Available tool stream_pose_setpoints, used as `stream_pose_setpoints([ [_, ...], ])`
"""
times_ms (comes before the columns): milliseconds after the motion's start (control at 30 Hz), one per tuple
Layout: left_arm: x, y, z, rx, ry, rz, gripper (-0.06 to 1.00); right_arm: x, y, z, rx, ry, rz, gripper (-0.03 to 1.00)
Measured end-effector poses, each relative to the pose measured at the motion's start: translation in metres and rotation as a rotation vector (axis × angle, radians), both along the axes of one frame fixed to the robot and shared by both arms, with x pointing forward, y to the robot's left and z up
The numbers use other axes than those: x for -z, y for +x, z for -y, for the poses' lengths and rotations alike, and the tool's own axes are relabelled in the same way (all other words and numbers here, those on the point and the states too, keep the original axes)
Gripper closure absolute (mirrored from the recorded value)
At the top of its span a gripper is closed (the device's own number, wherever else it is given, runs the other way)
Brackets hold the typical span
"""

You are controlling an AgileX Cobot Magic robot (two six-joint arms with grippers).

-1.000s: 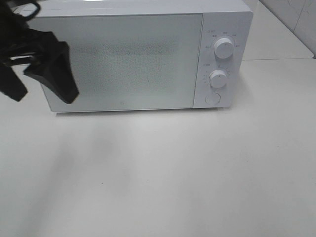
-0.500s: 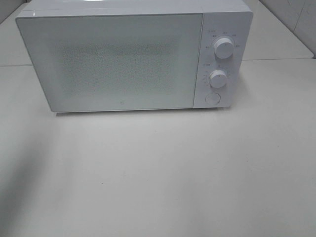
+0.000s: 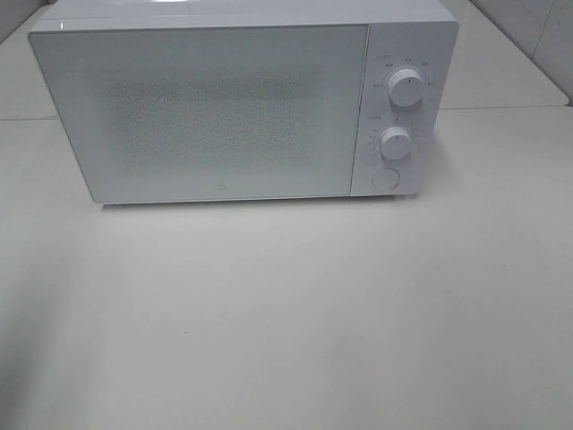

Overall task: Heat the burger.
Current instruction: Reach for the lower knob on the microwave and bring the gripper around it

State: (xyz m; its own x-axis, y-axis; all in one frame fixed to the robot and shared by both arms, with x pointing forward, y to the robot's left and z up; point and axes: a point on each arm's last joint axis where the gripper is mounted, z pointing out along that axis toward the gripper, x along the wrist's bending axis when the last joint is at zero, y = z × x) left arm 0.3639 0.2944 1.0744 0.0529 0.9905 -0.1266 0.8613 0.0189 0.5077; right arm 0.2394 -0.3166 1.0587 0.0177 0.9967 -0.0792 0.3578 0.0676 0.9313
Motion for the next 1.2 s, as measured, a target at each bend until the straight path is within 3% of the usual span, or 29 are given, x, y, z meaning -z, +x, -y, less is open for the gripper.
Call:
stream_pose_setpoints([
  [467, 0.016, -0.06, 0.003, -0.016, 0.013, 0.223, -0.03, 0.0, 0.0, 0.0, 0.0, 0.0, 0.0, 0.22],
  [733, 0.021, -0.082, 0.005, -0.041, -0.006, 0.268, -0.03, 0.0, 0.0, 0.0, 0.0, 0.0, 0.0, 0.22],
  [967, 0.019, -0.095, 0.003, -0.073, 0.017, 0.346, -0.03, 0.0, 0.0, 0.0, 0.0, 0.0, 0.0, 0.22],
  [1200, 0.018, -0.121, 0.003, -0.091, 0.018, 0.501, -0.03, 0.0, 0.0, 0.0, 0.0, 0.0, 0.0, 0.22],
])
